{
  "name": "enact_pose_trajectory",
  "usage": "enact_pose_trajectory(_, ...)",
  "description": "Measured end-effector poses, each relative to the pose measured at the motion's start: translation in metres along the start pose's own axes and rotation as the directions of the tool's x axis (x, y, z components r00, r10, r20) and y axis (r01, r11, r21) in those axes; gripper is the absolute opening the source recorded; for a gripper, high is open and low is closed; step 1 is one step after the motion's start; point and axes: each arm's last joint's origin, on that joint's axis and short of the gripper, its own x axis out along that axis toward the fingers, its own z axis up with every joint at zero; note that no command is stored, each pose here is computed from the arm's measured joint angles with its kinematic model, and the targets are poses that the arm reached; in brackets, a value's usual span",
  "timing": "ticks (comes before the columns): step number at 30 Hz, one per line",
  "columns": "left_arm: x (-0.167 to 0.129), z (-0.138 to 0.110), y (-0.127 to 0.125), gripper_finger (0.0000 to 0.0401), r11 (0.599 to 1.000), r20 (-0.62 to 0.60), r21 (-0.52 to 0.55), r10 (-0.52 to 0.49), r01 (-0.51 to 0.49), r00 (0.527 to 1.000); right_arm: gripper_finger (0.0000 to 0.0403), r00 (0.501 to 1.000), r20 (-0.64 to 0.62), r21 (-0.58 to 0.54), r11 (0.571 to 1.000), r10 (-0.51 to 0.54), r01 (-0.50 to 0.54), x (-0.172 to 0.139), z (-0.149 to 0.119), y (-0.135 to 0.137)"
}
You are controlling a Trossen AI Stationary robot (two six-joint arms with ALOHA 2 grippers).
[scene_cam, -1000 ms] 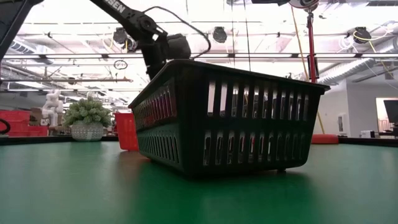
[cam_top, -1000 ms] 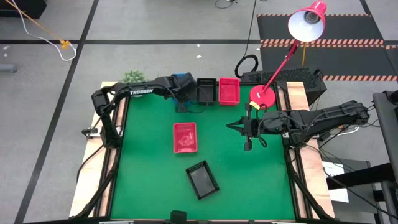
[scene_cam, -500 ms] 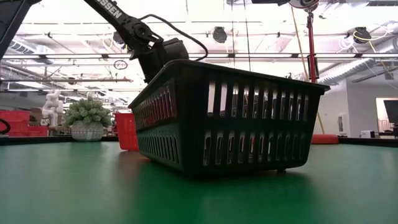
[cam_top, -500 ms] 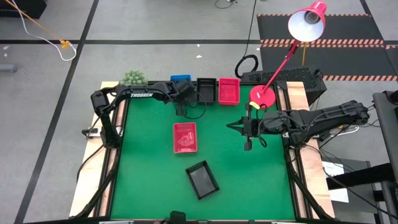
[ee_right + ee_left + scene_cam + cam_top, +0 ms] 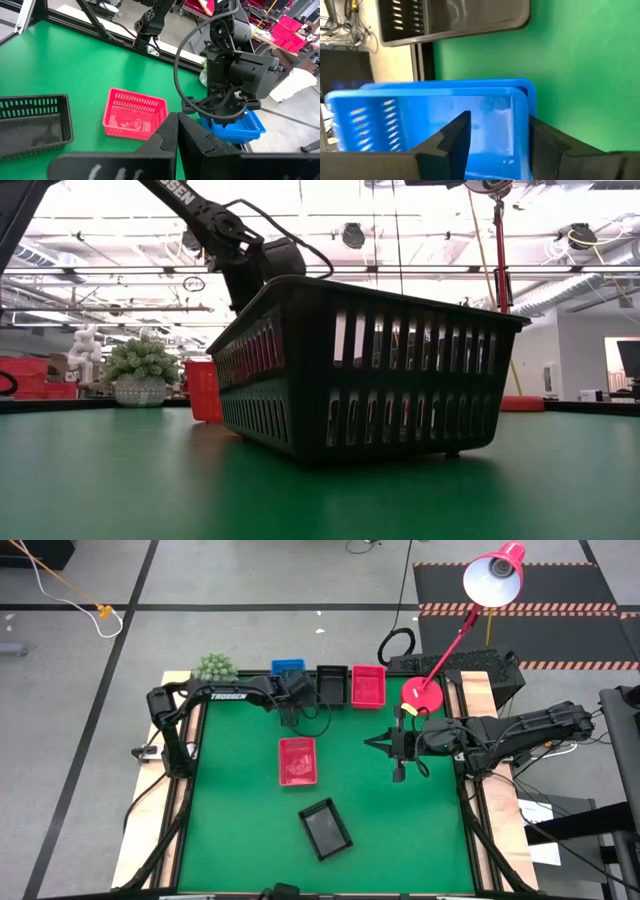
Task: Stack baskets by color
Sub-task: Stack the bottom blue basket on the stacked top blue basket, then stack the bottom black basket on the stacked top black basket
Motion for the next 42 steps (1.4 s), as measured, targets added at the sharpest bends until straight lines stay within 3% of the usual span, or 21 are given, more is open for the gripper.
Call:
enact_pose_trajectory(7,-0.012,0.004,0.0,0.0191,0.999,0.023,0.002,0.042,-0.042,0.999,0.0002,1.0,0.0,0.0,1.0,0.0,0.0,0.0,0.0,0.0)
enact_pose_trajectory(14,-0.017,0.002,0.0,0.0197,1.0,0.019,-0.009,0.019,-0.019,1.0,0.0002,1.0,0.001,0.0,1.0,0.0,0.0,0.0,0.0,0.0)
enact_pose_trajectory(21,-0.024,0.002,0.0,0.0174,0.997,0.024,-0.069,0.018,-0.016,1.0,0.0002,1.0,0.001,0.0,1.0,0.0,0.0,0.0,0.0,0.0)
enact_pose_trajectory(28,-0.067,0.006,-0.006,0.0139,0.989,0.094,-0.144,0.025,-0.011,0.995,0.0002,1.0,0.001,0.013,1.0,0.0,0.0,0.0,0.0,0.0)
enact_pose_trajectory(34,-0.113,0.013,-0.042,0.012,0.976,0.162,-0.181,-0.092,0.121,0.983,0.0002,0.999,0.03,0.157,0.987,0.018,-0.023,0.001,0.003,0.0)
enact_pose_trajectory(38,-0.14,0.016,-0.083,0.0098,0.981,0.138,-0.116,-0.142,0.158,0.98,0.0002,0.988,0.052,0.226,0.962,0.147,-0.155,0.006,0.003,0.011)
enact_pose_trajectory(42,-0.163,0.02,-0.123,0.0074,0.983,0.146,-0.074,-0.156,0.168,0.977,0.0002,0.971,-0.005,0.275,0.934,0.238,-0.227,0.019,0.0,0.041)
